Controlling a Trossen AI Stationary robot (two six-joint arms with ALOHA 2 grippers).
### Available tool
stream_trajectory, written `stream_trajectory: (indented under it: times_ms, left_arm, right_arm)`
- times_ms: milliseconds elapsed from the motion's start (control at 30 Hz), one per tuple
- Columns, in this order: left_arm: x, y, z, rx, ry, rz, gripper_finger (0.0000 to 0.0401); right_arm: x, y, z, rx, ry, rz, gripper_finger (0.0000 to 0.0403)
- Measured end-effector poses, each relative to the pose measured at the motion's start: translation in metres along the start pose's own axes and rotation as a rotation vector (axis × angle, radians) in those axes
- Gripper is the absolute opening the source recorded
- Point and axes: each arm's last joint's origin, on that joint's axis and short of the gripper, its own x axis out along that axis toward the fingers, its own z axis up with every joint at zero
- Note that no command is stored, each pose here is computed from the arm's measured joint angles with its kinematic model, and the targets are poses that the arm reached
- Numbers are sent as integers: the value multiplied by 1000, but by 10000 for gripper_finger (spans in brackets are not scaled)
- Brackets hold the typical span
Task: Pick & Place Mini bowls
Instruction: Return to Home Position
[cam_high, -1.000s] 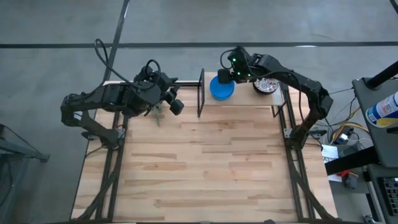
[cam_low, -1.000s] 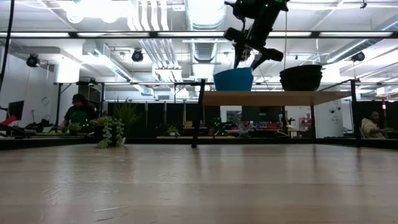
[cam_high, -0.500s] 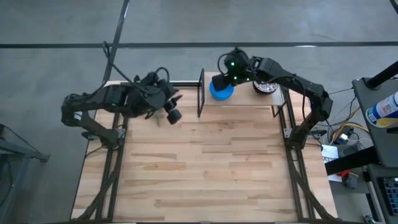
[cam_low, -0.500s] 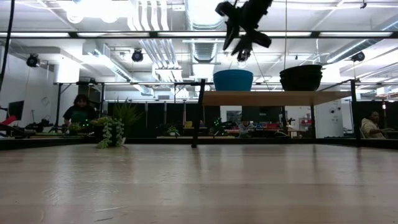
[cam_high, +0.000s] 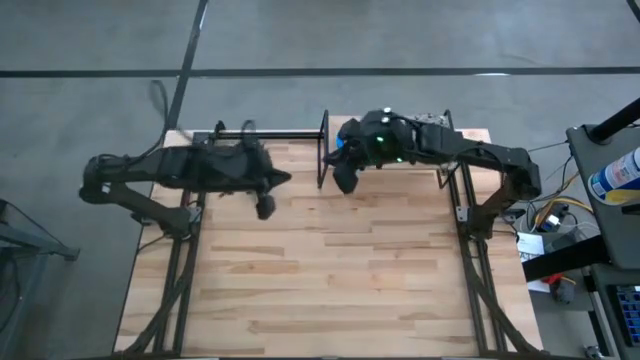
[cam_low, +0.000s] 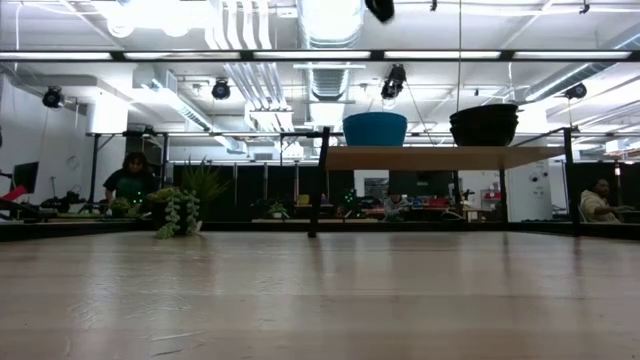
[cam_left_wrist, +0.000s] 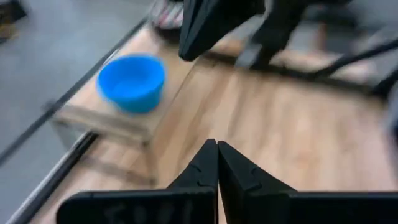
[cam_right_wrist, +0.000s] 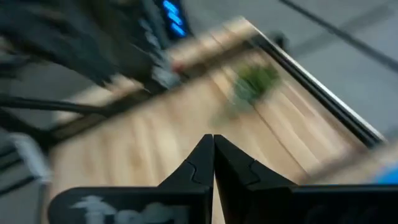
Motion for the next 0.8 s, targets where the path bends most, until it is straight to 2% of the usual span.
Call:
stream_trajectory:
  times_ms: [100, 200, 367, 467, 567, 800]
  left_arm:
    - [-14, 6, -12, -65, -151, -90, 1]
    - [-29, 16, -27, -126, -297, -132, 1]
    - [-59, 29, -50, -184, -464, -255, 0]
    - [-69, 38, -67, -179, -490, -238, 0]
    - [-73, 45, -84, -180, -483, -158, 0]
    - [-77, 54, -114, -193, -496, -154, 0]
  right_arm:
    - [-15, 13, 7, -17, -121, 95, 8]
    - [-30, 19, 10, -17, -251, 162, 8]
    - [-63, 22, -3, 8, -444, 280, 8]
    - [-78, 13, -20, -53, -455, 237, 8]
    - [-91, 0, -42, -138, -380, 173, 8]
    - [-121, -16, -85, -129, -337, 190, 8]
